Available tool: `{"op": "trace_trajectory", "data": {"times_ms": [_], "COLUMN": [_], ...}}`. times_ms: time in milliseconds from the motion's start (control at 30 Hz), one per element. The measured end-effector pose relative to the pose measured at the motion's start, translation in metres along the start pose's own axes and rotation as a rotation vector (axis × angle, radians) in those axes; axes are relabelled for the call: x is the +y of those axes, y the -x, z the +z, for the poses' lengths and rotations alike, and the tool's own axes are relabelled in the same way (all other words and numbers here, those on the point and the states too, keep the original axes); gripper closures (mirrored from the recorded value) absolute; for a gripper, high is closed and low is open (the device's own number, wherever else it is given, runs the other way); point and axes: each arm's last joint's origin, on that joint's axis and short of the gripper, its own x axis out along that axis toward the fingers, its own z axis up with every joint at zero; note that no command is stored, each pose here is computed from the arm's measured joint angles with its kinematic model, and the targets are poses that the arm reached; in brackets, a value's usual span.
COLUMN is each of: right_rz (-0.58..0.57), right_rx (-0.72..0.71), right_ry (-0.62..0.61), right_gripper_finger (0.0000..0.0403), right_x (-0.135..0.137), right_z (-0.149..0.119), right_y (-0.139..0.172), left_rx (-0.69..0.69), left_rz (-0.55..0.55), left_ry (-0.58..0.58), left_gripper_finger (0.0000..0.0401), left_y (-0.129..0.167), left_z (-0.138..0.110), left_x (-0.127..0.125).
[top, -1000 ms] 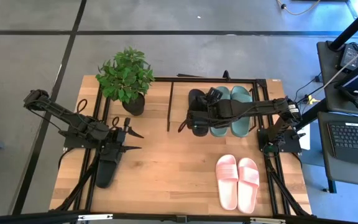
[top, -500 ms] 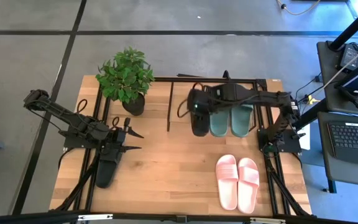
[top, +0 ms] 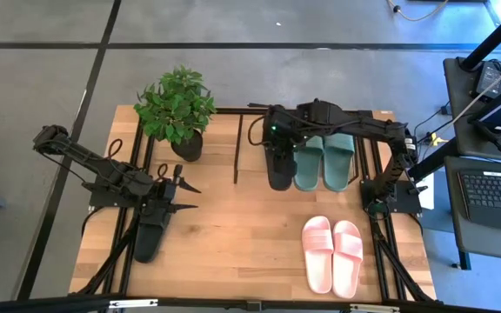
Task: Pick and place slides into the shelf
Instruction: Put the black slides on the shelf
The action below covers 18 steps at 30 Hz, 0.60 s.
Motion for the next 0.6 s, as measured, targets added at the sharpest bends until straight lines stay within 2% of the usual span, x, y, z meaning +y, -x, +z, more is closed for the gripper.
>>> {"op": "trace_trajectory", "data": {"times_ms": [333,600], "right_rz": [0.011,0.006], "right_rx": [0.094,0.068], "right_ry": [0.000,0.022], "right_gripper_finger": [0.0132,0.0132], "right_x": [0.001,0.000], "right_z": [-0.012,-0.010], "right_y": [-0.027,-0.032], "left_rx": [0.013,0.012], "left_rz": [-0.001,0.000], "left_ry": [-0.004,-0.004], "left_gripper_finger": [0.0197,0.0197], "left_y": [0.000,0.000], "left_z": [-0.001,-0.001], "left_x": [0.000,0.000]}}
